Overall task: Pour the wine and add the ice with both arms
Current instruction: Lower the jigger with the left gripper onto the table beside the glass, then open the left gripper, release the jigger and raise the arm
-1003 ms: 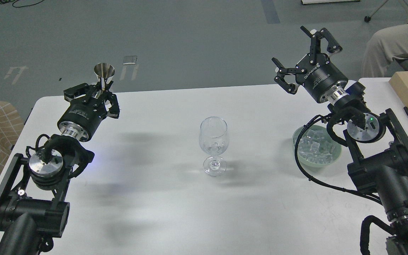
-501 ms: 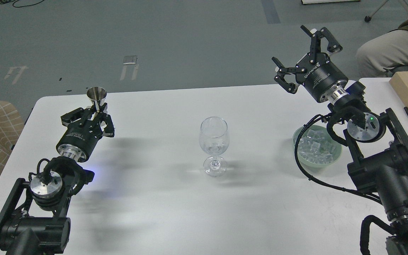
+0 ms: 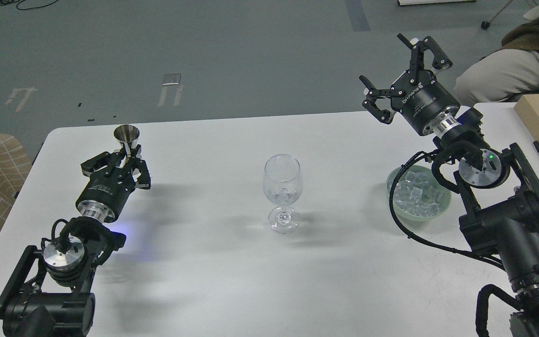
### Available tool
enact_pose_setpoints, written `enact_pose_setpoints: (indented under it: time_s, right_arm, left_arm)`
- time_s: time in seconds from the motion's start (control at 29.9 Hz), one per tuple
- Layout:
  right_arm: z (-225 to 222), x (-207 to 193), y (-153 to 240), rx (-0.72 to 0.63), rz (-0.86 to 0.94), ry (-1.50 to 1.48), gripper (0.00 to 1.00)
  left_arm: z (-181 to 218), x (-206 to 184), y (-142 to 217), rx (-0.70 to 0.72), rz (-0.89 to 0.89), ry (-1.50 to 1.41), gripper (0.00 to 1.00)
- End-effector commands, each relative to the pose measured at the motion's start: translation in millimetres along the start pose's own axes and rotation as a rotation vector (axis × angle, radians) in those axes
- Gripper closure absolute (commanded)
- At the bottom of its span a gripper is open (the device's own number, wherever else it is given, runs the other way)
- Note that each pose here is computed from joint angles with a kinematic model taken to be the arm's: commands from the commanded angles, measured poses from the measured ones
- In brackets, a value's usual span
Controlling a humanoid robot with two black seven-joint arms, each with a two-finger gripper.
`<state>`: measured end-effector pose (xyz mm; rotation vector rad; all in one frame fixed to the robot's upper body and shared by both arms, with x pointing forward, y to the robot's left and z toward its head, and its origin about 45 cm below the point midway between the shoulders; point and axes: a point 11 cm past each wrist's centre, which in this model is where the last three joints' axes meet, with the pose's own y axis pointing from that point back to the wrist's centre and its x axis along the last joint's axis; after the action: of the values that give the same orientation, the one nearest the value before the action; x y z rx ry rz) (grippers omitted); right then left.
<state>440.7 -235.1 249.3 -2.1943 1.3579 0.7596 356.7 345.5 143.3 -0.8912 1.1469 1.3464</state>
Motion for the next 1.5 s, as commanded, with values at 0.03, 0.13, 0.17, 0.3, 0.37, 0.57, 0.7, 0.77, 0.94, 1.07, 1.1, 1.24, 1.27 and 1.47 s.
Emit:
enact_pose_setpoints:
  time_s: [0.03,0.13,0.17,0.3,0.37,0.57,0.7,0.77,0.94,1.07,1.1,1.24,1.27,1.47]
  right_arm:
    - [0.1,0.0,0.0,-0.001,0.000,0.001,0.00]
    - [-0.9,-1.0,-0.8,0.001,-0.003,0.001,0.00]
    - [-1.4,-1.4,-1.2,0.002,-0.004,0.002,0.00]
    - [-1.8,-1.9,-1.6,0.002,-0.005,0.004,0.00]
    - [-1.8,-1.9,-1.6,0.002,-0.005,0.004,0.00]
    - [-1.4,-2.1,-1.7,0.001,-0.005,0.004,0.00]
    - [-2.2,-2.4,-2.0,0.003,-0.006,0.004,0.00]
    - [-2.2,-2.4,-2.0,0.003,-0.006,0.004,0.00]
    - [-1.8,-2.6,-2.2,0.002,-0.007,0.005,0.00]
    - [-2.2,-2.4,-2.0,0.003,-0.006,0.004,0.00]
    - [-2.2,-2.4,-2.0,0.003,-0.006,0.004,0.00]
    - [-2.4,-2.4,-2.4,0.003,-0.006,0.004,0.00]
    - [-2.4,-2.4,-2.4,0.003,-0.006,0.004,0.00]
    - [-1.9,-1.5,-2.2,0.002,-0.004,0.003,0.00]
  left_arm:
    - [-0.4,1.1,0.3,-0.004,0.002,0.023,0.72]
    - [-0.4,1.6,0.3,-0.005,0.002,0.027,0.68]
    - [-1.7,0.8,0.1,-0.004,-0.002,0.035,0.67]
    - [-3.7,1.8,-0.1,-0.003,0.002,0.052,0.65]
    - [-3.7,2.7,0.0,-0.003,0.007,0.053,0.64]
    - [-4.3,5.3,0.3,0.000,0.014,0.054,0.61]
    - [-4.5,5.3,0.3,0.002,0.014,0.055,0.57]
    - [-4.7,5.3,0.3,0.003,0.014,0.055,0.56]
    - [-5.2,5.3,0.2,0.005,0.014,0.053,0.54]
    - [-5.1,5.3,0.2,0.005,0.014,0.055,0.53]
    - [-5.2,5.3,0.2,0.005,0.014,0.053,0.53]
    - [-7.1,5.7,0.1,0.011,0.017,0.052,0.52]
    - [-7.1,5.7,0.1,0.011,0.017,0.052,0.52]
    - [-7.0,5.9,0.1,0.012,0.019,0.050,0.45]
